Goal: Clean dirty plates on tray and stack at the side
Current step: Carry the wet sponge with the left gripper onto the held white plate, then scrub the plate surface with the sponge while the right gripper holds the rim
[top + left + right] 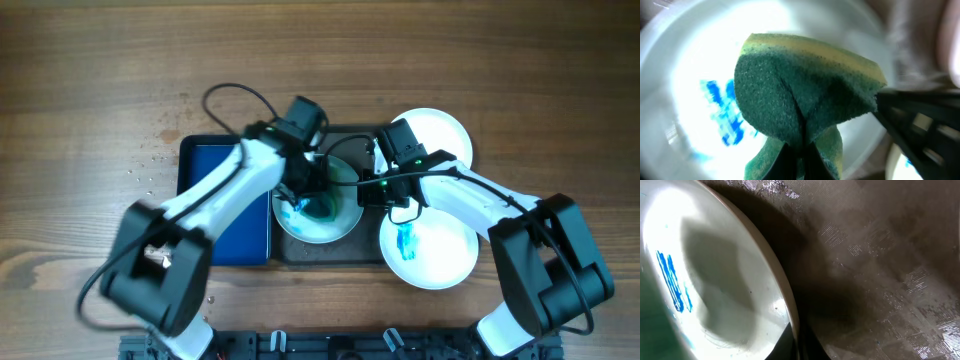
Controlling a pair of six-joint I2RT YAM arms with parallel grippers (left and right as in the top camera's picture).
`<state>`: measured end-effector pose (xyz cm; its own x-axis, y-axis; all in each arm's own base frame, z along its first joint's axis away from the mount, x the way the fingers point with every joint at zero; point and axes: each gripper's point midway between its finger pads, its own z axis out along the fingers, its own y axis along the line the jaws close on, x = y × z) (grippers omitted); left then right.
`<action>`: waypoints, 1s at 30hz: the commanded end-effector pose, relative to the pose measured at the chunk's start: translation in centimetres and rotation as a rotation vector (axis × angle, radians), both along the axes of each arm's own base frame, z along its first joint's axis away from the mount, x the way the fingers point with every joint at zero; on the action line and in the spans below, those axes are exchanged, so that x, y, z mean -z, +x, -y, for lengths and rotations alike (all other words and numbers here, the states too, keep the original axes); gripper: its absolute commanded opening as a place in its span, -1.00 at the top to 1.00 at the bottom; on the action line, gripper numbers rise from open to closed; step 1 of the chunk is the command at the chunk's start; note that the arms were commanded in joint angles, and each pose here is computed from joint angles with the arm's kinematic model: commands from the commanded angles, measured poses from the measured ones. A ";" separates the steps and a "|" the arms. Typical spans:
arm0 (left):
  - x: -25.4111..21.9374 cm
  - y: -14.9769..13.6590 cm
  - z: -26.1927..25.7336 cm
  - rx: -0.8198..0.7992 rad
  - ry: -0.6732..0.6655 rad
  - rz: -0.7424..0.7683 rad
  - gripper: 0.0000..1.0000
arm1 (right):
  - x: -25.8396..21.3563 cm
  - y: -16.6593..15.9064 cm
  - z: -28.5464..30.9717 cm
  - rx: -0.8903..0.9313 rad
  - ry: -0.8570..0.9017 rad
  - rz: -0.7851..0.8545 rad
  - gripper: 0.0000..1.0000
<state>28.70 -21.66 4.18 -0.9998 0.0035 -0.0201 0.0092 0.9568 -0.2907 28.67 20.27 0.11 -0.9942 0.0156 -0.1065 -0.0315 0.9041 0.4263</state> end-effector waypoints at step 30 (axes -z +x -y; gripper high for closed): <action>3.9 -4.6 6.5 0.186 -0.089 -0.120 0.92 | 0.5 -1.2 -0.4 -0.030 0.031 -0.054 0.91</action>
